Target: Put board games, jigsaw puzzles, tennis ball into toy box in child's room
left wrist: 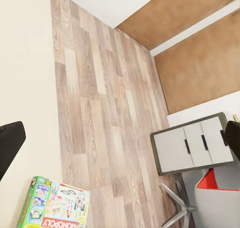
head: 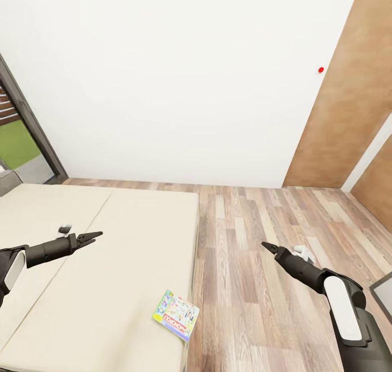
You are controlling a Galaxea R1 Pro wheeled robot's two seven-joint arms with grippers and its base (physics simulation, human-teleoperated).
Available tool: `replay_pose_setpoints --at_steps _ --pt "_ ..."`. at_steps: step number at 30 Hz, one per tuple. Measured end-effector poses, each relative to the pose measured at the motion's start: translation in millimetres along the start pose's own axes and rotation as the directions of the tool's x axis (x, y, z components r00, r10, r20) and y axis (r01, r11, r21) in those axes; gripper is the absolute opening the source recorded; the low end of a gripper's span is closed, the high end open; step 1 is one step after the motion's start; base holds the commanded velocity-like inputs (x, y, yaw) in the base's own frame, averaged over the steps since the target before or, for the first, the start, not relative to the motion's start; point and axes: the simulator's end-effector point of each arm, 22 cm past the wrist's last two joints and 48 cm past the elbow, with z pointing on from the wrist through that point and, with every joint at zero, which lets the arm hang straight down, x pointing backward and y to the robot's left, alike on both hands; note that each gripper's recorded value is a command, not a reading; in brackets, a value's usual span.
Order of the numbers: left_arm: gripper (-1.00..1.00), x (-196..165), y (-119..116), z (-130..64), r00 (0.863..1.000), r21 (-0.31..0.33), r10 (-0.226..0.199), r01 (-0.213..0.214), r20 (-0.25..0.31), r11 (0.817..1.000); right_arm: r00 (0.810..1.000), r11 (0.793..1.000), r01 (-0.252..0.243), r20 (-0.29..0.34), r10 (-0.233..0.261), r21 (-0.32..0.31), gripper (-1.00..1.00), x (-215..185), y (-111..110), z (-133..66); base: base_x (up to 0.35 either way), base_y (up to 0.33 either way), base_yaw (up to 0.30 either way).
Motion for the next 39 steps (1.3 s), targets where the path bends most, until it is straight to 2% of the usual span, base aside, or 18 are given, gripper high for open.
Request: replay_pose_setpoints --at_steps 13,39 --pt "1.0 -8 -2 -5.2 1.0 -0.024 0.012 -0.012 0.018 1.0 1.0 1.0 0.004 0.012 -0.004 -0.013 1.0 -5 8 -5.1 0.0 0.0 0.0" --pt "1.0 -22 -22 -15.5 0.998 -0.006 0.043 -0.042 0.048 0.999 0.999 0.999 0.018 0.043 -0.017 -0.039 1.0 -17 24 -16.7 0.0 0.0 0.0"
